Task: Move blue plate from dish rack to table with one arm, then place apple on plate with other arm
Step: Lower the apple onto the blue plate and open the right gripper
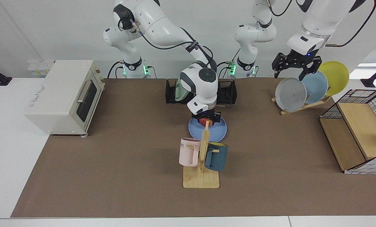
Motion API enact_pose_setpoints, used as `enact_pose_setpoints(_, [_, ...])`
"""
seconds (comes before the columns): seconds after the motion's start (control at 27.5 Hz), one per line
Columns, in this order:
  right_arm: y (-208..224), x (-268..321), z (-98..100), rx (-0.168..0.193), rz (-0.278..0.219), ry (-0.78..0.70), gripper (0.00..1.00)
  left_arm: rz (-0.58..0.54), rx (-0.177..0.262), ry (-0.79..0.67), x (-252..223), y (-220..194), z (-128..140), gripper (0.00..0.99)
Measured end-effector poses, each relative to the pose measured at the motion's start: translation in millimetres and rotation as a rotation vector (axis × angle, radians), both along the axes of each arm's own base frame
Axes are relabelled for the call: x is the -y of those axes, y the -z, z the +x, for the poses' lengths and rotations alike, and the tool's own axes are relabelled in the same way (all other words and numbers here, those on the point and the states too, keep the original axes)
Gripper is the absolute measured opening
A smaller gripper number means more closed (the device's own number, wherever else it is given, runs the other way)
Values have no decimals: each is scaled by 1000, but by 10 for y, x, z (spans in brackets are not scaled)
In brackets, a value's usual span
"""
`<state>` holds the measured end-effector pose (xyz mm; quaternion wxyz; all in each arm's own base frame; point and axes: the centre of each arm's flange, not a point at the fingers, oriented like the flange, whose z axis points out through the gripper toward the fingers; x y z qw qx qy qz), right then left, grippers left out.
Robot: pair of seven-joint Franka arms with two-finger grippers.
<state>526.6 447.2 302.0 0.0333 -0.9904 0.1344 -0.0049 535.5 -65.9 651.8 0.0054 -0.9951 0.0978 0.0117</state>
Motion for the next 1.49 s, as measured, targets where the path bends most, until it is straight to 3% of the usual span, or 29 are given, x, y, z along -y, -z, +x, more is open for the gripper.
enact_pose_setpoints(0.33, [99,-20,16,-9,-5,-1,780,0,8,0,0,-47,-24,991])
enact_pose_setpoints(0.4, [103,-17,17,-11,-7,-1,811,0,9,0,0,-52,-28,991])
enact_pose_setpoints(0.44, [102,-17,16,-11,-8,-1,899,0,9,0,0,-54,-29,991])
enact_pose_setpoints(0.55, [67,-21,27,-17,-13,-2,1000,0,10,0,2,-57,-31,991])
enact_pose_setpoints(0.8, [-230,-22,130,-34,-31,6,1000,0,10,0,2,-57,-32,991])
enact_pose_setpoints(1.17, [-951,231,313,8,-6,33,1000,0,11,0,2,-64,-35,991])
enact_pose_setpoints(1.49, [-1380,984,532,37,-10,-22,1000,0,12,0,2,-71,-39,991])
